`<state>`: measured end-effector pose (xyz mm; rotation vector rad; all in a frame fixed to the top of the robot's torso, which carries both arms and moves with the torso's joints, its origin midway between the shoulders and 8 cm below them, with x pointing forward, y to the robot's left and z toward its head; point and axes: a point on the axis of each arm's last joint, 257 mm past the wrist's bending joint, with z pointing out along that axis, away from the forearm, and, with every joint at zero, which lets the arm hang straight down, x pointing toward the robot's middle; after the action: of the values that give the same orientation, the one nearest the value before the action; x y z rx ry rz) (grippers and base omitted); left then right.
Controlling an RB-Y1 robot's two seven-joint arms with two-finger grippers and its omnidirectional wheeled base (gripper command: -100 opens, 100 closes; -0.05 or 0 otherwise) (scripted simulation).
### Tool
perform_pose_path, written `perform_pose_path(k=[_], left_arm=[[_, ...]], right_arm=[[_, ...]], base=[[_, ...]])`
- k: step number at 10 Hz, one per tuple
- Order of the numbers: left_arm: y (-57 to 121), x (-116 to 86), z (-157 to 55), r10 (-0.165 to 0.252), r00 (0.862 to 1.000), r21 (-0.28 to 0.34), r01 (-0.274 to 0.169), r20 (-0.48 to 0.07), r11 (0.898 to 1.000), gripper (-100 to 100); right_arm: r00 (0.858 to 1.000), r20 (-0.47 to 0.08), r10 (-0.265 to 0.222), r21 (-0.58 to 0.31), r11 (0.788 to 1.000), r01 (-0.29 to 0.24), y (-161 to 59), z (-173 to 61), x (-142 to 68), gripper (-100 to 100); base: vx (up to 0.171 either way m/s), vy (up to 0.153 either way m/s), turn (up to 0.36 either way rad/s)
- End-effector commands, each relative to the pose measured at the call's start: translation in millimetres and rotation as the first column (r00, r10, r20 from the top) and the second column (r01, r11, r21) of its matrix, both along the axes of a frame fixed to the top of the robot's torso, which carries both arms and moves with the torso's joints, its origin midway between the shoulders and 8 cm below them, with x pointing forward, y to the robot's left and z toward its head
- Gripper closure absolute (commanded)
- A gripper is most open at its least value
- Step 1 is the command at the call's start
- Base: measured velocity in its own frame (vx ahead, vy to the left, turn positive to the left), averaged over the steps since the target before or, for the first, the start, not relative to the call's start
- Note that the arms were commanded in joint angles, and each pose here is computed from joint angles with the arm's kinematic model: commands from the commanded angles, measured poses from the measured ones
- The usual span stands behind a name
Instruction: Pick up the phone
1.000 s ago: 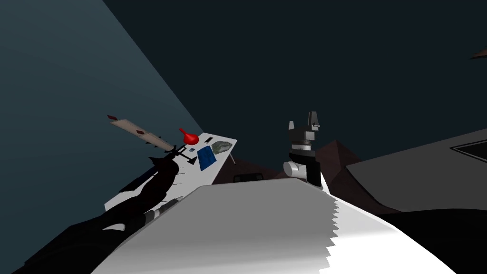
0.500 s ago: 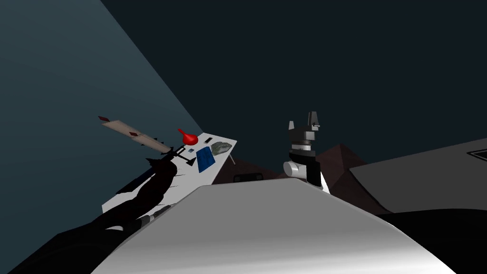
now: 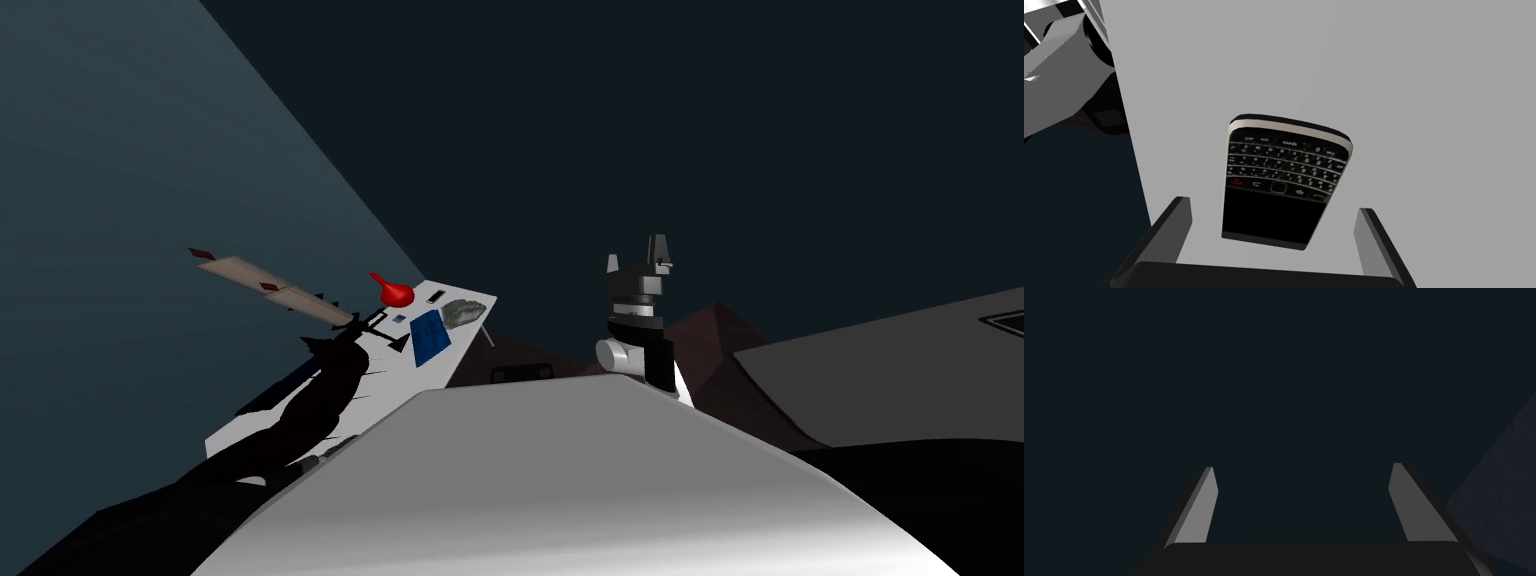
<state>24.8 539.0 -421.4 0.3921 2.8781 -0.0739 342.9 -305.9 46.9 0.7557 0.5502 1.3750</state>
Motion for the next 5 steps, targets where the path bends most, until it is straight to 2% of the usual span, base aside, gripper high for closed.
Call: perform_pose_path(k=[1, 2, 3, 5], left_arm=[[-1.9, -5.4, -11.5, 0.009, 1.0, 0.001, -0.009, 0.001, 1.0, -100], [-2.4, -2.4, -7.7, 0.005, 1.0, -0.001, -0.005, 0.0, 1.0, -100], [-2.3, -2.4, -8.5, 0.006, 1.0, 0.001, -0.006, 0.001, 1.0, 100], [-2.9, -2.2, -8.5, 0.002, 1.0, 0.0, -0.002, 0.001, 1.0, 100]], right_arm=[[1.0, 0.0, 0.0, 0.0, 1.0, 0.0, 0.0, 0.0, 0.0, 0], [1.0, 0.0, 0.0, 0.0, 1.0, 0.0, 0.0, 0.0, 0.0, 0], [1.0, 0.0, 0.0, 0.0, 1.0, 0.0, 0.0, 0.0, 0.0, 0], [1.0, 0.0, 0.0, 0.0, 1.0, 0.0, 0.0, 0.0, 0.0, 0]], base=[[0.019, 0.015, -0.074], [0.008, 0.008, -0.014], [0.0, 0.0, 0.0], [0.0, 0.0, 0.0]])
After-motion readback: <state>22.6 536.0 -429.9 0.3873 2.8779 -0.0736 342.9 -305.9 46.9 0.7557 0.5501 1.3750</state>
